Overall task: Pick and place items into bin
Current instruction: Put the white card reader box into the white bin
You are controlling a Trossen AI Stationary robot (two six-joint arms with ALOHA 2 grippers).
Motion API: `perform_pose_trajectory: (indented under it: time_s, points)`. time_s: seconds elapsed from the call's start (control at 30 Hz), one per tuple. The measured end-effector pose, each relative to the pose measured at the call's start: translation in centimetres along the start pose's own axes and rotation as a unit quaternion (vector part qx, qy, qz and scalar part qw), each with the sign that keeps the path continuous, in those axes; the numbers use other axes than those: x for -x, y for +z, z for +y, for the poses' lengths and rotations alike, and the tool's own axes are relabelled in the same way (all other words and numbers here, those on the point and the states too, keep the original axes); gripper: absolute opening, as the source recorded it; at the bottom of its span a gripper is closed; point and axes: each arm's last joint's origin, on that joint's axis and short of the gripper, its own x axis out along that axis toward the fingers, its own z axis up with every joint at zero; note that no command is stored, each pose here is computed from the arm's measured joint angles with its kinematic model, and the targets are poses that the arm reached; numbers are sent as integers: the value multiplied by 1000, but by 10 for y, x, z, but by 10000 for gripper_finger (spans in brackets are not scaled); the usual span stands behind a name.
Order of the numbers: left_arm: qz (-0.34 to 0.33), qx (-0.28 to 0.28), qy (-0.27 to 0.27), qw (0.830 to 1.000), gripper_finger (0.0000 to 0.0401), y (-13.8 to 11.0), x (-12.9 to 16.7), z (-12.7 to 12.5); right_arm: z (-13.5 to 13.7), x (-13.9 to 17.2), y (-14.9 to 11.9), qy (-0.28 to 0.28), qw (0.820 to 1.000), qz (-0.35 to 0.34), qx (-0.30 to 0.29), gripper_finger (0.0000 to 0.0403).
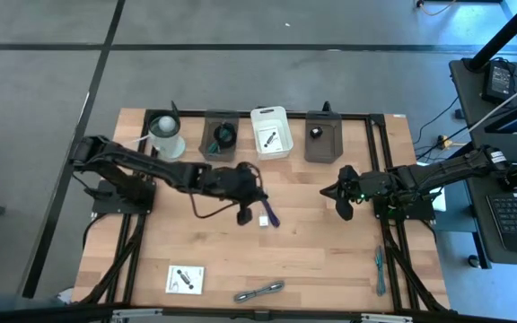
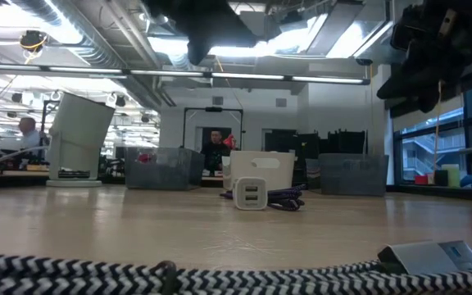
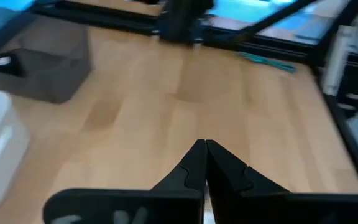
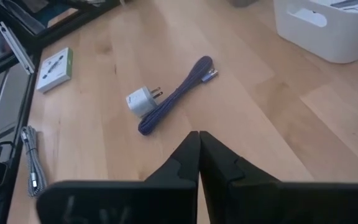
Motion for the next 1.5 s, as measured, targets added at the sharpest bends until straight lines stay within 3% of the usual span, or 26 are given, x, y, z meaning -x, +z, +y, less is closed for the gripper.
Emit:
perform_pose_trajectory:
  time_s: [0.13,0.5,0.73,0.9,1.03,1.17,1.5]
  points:
    - [-37,-14,-41,998,2,-13,16,-5,1,0,1,4,1000,-6,-1,12]
    - [-55,-21,-65,996,3,-38,60,3,1,0,2,6,1000,-9,-17,12]
    - [-50,-67,-77,994,3,-49,85,10,2,0,3,9,1000,-13,-20,12]
    - [25,-64,-83,994,3,-61,98,15,2,0,3,9,1000,-13,-27,12]
    - [104,15,-59,993,3,-71,104,18,2,0,3,9,999,-13,-31,12]
    - [181,53,-14,982,3,-72,110,12,2,0,3,8,999,-13,-28,12]
    - [310,92,29,946,3,-69,107,-29,0,0,0,0,1000,-2,5,12]
